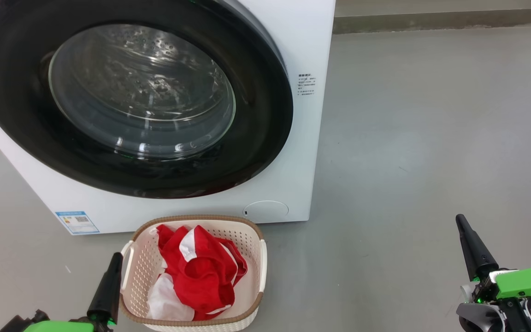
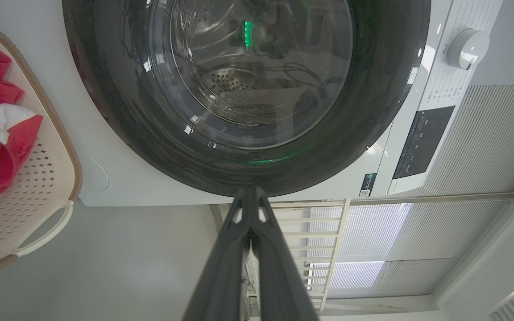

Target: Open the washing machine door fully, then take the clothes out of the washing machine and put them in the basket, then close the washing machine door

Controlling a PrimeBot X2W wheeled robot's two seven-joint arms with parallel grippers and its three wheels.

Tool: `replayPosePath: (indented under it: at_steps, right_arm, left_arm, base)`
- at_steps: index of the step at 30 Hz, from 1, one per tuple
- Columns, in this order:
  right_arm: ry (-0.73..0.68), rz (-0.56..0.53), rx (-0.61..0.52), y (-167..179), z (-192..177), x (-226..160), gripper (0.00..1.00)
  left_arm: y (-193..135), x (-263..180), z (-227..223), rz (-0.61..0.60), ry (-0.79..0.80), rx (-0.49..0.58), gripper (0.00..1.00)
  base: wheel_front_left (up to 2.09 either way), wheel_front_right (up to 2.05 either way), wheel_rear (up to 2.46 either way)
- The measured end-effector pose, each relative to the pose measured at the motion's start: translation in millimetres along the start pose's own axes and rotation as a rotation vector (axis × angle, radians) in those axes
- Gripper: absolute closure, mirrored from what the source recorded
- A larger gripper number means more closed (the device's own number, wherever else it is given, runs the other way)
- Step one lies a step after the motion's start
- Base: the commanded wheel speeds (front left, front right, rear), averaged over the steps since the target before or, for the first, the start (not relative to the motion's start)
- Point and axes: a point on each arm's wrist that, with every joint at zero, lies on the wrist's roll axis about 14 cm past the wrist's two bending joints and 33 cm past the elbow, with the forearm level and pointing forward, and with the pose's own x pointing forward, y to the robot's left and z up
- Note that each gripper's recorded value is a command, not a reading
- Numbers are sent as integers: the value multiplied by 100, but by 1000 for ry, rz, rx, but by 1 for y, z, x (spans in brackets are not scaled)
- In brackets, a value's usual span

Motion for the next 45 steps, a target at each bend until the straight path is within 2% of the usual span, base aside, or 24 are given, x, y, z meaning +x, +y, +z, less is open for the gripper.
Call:
replayPosePath:
  at_steps: [45]
  right_arm:
    - [-1, 0, 2, 0, 0, 0, 100]
  left_arm:
    - [0, 0, 0, 0, 0, 0, 100]
  base:
    - [0, 0, 0]
